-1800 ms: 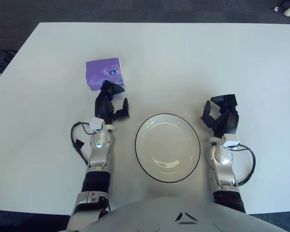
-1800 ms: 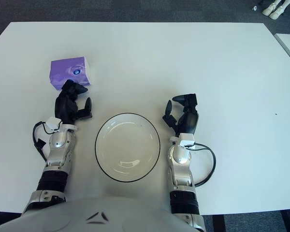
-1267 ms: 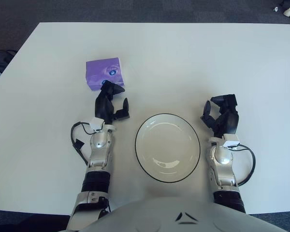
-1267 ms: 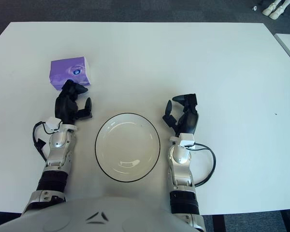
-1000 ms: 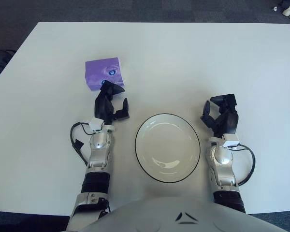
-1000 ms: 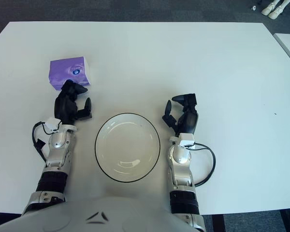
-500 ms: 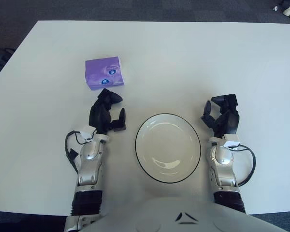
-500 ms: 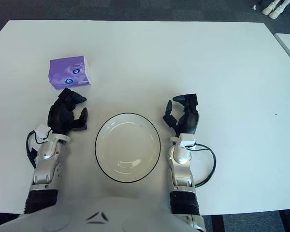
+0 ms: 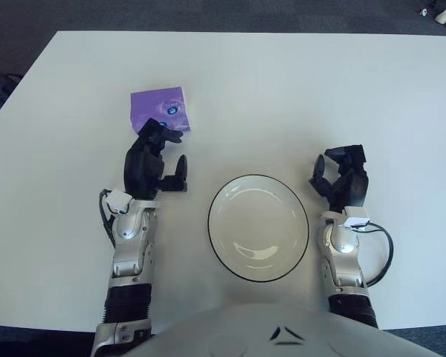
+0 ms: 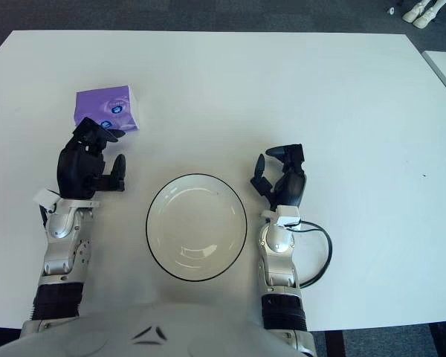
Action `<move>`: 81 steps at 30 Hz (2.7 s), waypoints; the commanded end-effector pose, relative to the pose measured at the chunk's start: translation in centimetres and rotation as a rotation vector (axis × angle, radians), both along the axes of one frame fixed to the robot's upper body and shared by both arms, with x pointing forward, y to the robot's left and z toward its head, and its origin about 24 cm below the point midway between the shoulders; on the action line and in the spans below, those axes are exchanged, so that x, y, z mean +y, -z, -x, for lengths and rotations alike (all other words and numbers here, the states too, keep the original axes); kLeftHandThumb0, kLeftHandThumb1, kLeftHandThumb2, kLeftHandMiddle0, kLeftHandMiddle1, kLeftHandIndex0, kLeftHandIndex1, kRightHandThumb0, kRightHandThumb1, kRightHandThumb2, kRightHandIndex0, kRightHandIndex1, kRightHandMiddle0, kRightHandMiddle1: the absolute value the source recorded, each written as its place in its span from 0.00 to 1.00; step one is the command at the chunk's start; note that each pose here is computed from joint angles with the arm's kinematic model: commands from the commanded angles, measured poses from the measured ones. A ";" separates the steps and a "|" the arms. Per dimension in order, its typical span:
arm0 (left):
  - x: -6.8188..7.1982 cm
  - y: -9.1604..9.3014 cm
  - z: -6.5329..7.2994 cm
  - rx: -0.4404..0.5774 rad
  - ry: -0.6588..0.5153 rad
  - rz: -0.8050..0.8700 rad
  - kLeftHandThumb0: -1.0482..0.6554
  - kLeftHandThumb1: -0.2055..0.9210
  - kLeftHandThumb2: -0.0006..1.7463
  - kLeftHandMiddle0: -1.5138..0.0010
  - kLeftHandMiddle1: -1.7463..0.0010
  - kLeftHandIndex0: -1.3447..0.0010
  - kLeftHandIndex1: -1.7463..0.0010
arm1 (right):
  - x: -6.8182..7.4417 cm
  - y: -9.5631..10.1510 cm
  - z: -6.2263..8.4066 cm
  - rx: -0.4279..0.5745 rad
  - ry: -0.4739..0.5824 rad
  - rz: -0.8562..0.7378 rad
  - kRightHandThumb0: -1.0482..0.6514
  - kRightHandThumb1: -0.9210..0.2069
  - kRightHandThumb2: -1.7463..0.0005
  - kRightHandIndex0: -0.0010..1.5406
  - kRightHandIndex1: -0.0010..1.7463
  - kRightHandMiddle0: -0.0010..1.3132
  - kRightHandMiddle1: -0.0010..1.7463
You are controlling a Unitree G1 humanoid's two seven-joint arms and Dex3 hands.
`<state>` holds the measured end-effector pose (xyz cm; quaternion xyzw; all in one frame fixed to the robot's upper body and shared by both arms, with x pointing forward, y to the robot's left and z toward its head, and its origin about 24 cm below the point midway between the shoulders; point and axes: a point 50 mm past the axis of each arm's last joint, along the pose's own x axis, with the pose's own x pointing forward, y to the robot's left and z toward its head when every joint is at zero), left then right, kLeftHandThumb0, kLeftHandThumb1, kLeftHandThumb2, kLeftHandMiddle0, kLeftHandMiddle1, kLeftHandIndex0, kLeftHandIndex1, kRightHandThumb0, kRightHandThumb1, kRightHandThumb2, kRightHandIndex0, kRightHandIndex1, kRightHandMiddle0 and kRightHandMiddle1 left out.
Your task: Put the tissue paper into the plate.
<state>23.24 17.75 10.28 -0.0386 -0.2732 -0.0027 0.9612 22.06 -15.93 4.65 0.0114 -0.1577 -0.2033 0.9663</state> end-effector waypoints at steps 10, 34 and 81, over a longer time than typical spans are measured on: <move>0.3 -1.2 0.5 -0.125 -0.066 -0.113 0.61 0.24 0.90 0.50 0.07 0.51 0.00 | 0.0 4.2 1.6 0.198 0.002 -0.011 0.39 0.25 0.48 0.39 0.77 0.28 1.00; 1.7 -1.5 -0.7 -0.348 -0.353 -0.389 0.61 0.35 0.84 0.56 0.00 0.61 0.01 | -0.1 4.1 1.5 0.217 0.011 -0.009 0.38 0.26 0.46 0.40 0.78 0.29 1.00; 2.1 -6.7 -8.3 -0.137 -0.153 -1.373 0.00 0.87 0.23 1.00 1.00 1.00 1.00 | 0.0 4.0 1.4 0.198 0.015 -0.026 0.39 0.25 0.47 0.39 0.77 0.28 1.00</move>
